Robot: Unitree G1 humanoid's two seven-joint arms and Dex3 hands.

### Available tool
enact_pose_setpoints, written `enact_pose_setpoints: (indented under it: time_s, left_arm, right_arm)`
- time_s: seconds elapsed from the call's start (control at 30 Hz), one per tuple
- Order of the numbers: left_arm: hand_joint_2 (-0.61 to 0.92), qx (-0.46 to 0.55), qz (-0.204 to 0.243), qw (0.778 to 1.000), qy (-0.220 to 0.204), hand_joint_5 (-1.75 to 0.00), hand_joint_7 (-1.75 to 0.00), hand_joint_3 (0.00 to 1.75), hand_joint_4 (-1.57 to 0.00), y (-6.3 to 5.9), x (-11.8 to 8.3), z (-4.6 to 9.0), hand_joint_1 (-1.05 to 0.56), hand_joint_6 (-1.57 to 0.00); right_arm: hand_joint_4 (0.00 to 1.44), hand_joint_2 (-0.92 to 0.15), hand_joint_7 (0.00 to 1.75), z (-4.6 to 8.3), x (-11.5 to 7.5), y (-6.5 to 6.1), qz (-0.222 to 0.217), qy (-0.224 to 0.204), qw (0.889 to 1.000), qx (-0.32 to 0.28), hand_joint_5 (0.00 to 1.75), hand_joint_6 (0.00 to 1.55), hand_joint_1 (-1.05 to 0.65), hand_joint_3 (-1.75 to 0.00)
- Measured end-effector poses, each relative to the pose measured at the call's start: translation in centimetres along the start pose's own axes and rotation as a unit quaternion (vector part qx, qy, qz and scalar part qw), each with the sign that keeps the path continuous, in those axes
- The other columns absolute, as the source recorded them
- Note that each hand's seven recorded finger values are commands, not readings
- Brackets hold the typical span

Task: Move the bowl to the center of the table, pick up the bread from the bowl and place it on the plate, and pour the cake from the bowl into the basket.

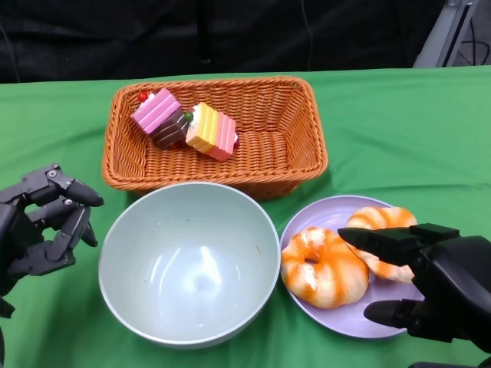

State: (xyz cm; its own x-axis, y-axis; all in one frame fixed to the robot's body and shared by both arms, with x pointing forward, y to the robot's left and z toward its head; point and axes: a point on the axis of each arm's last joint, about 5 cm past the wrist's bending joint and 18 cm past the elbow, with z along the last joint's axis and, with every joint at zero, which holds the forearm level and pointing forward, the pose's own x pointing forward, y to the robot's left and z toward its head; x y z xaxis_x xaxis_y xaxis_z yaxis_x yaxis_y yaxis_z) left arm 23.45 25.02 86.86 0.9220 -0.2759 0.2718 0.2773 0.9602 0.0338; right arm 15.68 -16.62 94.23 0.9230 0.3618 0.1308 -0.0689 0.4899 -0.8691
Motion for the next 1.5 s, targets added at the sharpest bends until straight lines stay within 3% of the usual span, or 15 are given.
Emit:
enact_pose_setpoints:
  time_s: [0.1,0.17,0.27,0.33,0.37,0.4,0.43,0.5,0.53,0.57,0.77,1.0,1.2,1.5]
  left_arm:
    - [0.58,0.000,-0.003,1.000,0.000,-1.72,-1.30,0.88,-0.69,0.0,0.0,0.0,-0.33,-0.73]
    - [0.56,-0.001,-0.006,1.000,0.000,-1.67,-1.29,0.92,-0.71,0.0,0.0,0.0,-0.29,-0.74]
    - [0.55,-0.001,-0.012,1.000,-0.003,-1.66,-1.28,0.95,-0.71,-0.1,0.0,0.0,-0.28,-0.74]
    - [0.54,-0.002,-0.012,1.000,-0.004,-1.65,-1.30,1.01,-0.72,-0.1,0.0,0.0,-0.19,-0.75]
    - [0.53,-0.002,-0.015,1.000,-0.005,-1.66,-1.33,1.07,-0.73,-0.1,0.0,0.0,-0.13,-0.75]
    - [0.53,-0.002,-0.018,1.000,-0.006,-1.67,-1.34,1.10,-0.72,-0.1,0.0,0.0,-0.11,-0.75]
    - [0.53,-0.002,-0.023,1.000,-0.007,-1.69,-1.41,1.15,-0.73,-0.1,0.1,0.1,-0.07,-0.73]
    - [0.53,0.000,-0.032,0.999,-0.013,-1.70,-1.47,1.21,-0.75,-0.1,0.3,0.3,-0.04,-0.71]
    - [0.52,0.000,-0.035,0.999,-0.014,-1.71,-1.51,1.26,-0.79,-0.1,0.3,0.4,-0.01,-0.72]
    - [0.52,0.001,-0.041,0.999,-0.015,-1.71,-1.52,1.28,-0.80,-0.1,0.4,0.5,0.00,-0.72]
    - [0.48,0.000,-0.053,0.998,-0.017,-1.74,-1.62,1.40,-0.90,-0.1,0.2,0.7,0.04,-0.73]
    - [0.47,0.005,-0.064,0.998,-0.026,-1.75,-1.64,1.43,-0.91,-0.1,0.2,1.1,0.03,-0.72]
    - [0.45,0.002,-0.067,0.997,-0.027,-1.75,-1.65,1.46,-0.93,-0.3,-0.2,1.3,0.02,-0.74]
    - [0.45,-0.007,-0.064,0.997,-0.035,-1.75,-1.64,1.48,-0.92,-0.4,-0.1,1.5,0.03,-0.74]
  right_arm:
    - [0.54,-0.86,0.01,0.0,0.0,0.0,-0.002,-0.001,1.000,-0.001,0.10,0.51,-0.50,0.00]
    - [0.71,-0.91,0.06,-0.2,0.1,0.5,-0.023,-0.021,0.998,0.060,0.18,0.62,-0.42,-0.03]
    - [0.75,-0.92,0.06,-0.3,0.2,1.2,-0.060,-0.048,0.987,0.138,0.20,0.64,-0.40,-0.03]
    - [0.91,-0.92,0.15,-0.6,0.3,1.5,-0.077,-0.063,0.981,0.167,0.30,0.84,-0.16,-0.08]
    - [0.90,-0.92,0.22,-0.6,0.4,1.7,-0.088,-0.070,0.975,0.189,0.67,0.99,-0.06,-0.17]
    - [0.85,-0.91,0.25,-0.6,0.5,2.0,-0.099,-0.074,0.969,0.212,0.87,1.04,-0.02,-0.21]
    - [0.84,-0.86,0.36,-0.6,0.6,2.3,-0.109,-0.077,0.962,0.237,1.08,1.09,0.04,-0.39]
    - [0.83,-0.68,0.70,-0.6,0.8,2.8,-0.126,-0.081,0.946,0.288,1.25,0.97,0.05,-0.79]
    - [0.81,-0.64,0.95,-0.6,0.8,2.9,-0.132,-0.080,0.939,0.308,1.40,0.86,0.01,-0.93]
    - [0.80,-0.63,1.06,-0.6,0.9,3.1,-0.139,-0.078,0.931,0.329,1.46,0.81,0.00,-0.97]
    - [0.72,-0.59,1.37,-0.4,1.0,3.5,-0.147,-0.070,0.913,0.374,1.63,0.67,-0.06,-1.13]
    - [0.74,-0.57,1.52,0.0,1.2,4.2,-0.164,-0.071,0.893,0.412,1.74,0.62,-0.06,-1.23]
    - [0.79,-0.50,1.61,0.1,0.4,4.8,-0.155,-0.064,0.885,0.434,1.75,0.62,-0.15,-1.29]
    - [0.78,-0.47,1.60,0.3,0.0,4.8,-0.141,-0.063,0.881,0.448,1.75,0.61,-0.13,-1.29]
